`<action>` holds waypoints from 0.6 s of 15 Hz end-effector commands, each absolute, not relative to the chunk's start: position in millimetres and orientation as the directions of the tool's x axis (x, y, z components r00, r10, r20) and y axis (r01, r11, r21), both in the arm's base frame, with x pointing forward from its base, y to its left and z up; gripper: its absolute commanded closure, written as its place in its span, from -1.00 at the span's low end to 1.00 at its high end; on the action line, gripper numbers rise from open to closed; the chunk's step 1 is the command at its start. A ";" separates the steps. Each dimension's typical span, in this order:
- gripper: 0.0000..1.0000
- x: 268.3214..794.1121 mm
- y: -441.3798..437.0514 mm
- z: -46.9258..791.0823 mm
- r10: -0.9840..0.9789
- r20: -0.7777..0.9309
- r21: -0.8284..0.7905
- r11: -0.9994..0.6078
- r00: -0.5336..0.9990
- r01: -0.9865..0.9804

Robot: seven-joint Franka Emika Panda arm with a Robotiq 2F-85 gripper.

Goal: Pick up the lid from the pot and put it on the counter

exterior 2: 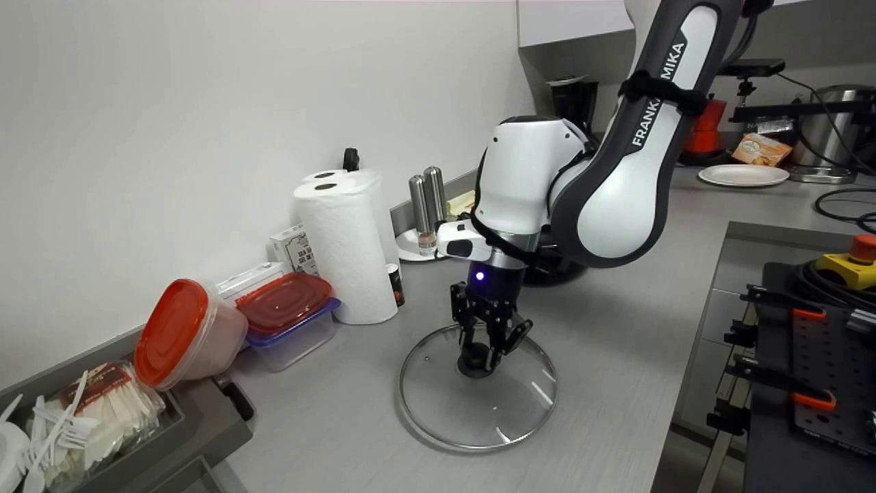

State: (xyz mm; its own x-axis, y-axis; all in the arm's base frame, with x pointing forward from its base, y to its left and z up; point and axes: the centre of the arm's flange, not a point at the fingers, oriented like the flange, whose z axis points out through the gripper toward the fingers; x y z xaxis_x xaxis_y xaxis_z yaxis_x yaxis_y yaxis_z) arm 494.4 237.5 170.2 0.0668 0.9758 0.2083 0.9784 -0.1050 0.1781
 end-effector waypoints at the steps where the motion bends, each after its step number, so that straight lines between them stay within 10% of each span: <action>1: 0.50 504.6 247.5 172.8 0.979 0.192 0.216 -0.109 0.067 0.970; 6: 0.50 508.0 250.1 175.8 0.988 0.143 0.222 -0.086 0.055 0.971; 7: -0.12 502.7 240.8 171.4 0.984 0.169 0.211 -0.088 0.053 0.974; 9: -0.10 502.3 240.7 170.3 0.984 0.167 0.207 -0.089 0.055 0.974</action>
